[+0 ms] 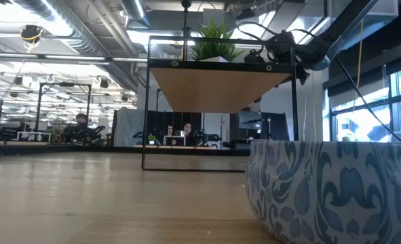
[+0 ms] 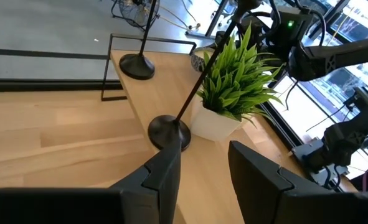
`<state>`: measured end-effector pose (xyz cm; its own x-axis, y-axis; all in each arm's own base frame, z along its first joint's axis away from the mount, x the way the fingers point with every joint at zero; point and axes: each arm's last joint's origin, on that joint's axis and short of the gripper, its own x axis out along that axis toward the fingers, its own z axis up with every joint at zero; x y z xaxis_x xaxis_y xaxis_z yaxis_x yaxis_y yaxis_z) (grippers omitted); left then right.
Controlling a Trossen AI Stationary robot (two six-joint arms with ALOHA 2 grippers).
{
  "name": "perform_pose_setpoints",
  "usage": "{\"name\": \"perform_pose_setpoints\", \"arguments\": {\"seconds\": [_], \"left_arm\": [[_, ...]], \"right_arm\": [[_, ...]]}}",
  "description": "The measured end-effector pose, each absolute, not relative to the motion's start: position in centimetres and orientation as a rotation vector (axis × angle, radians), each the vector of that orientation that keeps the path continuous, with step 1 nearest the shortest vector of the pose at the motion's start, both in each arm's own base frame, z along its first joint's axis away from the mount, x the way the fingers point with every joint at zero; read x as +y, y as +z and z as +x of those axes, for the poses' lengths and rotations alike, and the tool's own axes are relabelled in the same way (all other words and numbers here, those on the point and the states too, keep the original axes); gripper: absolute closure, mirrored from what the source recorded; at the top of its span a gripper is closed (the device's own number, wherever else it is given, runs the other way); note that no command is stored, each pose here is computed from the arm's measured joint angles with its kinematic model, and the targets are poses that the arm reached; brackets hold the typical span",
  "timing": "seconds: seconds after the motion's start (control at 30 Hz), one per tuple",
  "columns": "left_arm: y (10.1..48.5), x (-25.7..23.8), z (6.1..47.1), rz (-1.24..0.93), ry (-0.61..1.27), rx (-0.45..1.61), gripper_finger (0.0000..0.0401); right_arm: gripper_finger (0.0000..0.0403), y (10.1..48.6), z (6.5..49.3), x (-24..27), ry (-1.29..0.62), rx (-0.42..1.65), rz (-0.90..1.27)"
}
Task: Pick & Place candle stick holders
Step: Put the top blue scented candle on the shelf
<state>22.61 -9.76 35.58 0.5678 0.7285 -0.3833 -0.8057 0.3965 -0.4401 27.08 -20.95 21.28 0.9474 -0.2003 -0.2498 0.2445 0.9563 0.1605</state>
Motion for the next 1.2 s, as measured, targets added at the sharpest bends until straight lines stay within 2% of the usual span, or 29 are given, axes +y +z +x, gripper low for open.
{"name": "perform_pose_setpoints", "arguments": {"seconds": [0.23, 0.47, 0.73, 1.2], "left_arm": [[35.5, -9.7, 22.5, -0.632, 0.975, 0.167, 0.0272], [35.3, -9.6, 22.2, -0.636, 0.995, 0.174, 0.0272], [35.3, -9.4, 22.3, -0.645, 1.002, 0.178, 0.0272], [35.2, -9.4, 22.2, -0.646, 1.001, 0.202, 0.0272]], "right_arm": [[0.0102, 21.4, 25.8, -22.2, -0.158, 0.211, 0.211], [0.0102, 21.2, 25.8, -22.6, -0.161, 0.201, 0.186], [0.0102, 18.9, 26.6, -23.3, -0.161, 0.223, 0.222], [0.0082, 18.8, 26.8, -23.2, -0.203, 0.219, 0.215]]}}
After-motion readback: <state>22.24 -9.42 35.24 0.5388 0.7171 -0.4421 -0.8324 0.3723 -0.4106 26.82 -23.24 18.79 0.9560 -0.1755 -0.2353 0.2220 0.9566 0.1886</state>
